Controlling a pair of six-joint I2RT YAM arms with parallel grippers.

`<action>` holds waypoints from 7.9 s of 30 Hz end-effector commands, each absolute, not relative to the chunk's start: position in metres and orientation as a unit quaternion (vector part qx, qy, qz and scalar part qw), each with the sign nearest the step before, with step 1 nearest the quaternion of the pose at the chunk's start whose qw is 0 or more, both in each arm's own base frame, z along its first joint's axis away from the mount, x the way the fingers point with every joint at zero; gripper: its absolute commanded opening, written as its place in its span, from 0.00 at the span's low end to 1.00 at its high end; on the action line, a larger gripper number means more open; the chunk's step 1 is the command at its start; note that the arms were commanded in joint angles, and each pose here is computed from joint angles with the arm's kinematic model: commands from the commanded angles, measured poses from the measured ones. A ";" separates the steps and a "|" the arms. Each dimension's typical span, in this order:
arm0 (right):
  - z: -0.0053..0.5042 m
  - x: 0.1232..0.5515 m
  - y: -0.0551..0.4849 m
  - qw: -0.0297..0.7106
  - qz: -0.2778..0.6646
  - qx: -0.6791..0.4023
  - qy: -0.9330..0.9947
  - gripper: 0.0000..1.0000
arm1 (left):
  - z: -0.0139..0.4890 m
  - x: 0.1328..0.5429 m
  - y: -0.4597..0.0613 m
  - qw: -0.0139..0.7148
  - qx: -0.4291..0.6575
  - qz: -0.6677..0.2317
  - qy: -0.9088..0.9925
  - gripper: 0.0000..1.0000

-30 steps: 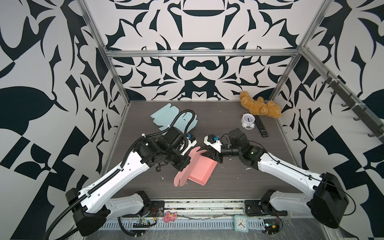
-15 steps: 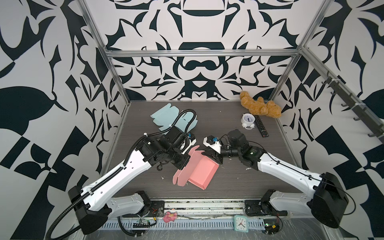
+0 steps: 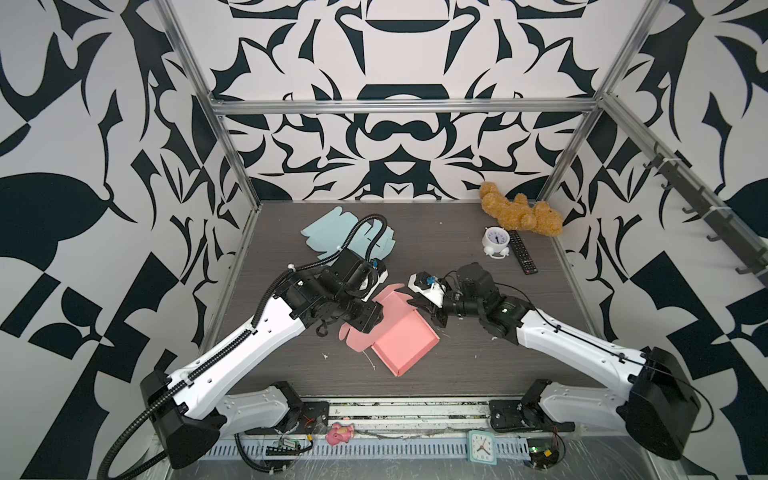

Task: Assemble paper box
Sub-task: Turn over the paper box at the center of the table, then fold the lid at the center of the table.

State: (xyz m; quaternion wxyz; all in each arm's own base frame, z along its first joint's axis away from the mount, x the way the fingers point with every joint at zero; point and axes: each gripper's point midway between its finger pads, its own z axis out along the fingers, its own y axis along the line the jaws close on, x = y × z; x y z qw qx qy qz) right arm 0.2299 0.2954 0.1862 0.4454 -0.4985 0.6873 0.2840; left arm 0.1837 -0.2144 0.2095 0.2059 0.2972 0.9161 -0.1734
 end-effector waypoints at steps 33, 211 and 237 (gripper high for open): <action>0.146 0.248 0.247 0.472 0.277 -0.267 0.793 0.05 | 0.122 0.236 -0.205 0.282 0.105 -0.337 0.892 0.90; 0.128 0.280 0.213 0.500 0.141 -0.178 0.836 0.12 | 0.111 0.279 -0.317 0.566 0.178 -0.165 0.788 0.12; 0.109 0.264 0.192 0.468 0.140 -0.136 0.862 0.26 | 0.104 0.253 -0.318 0.592 0.174 -0.094 0.781 0.11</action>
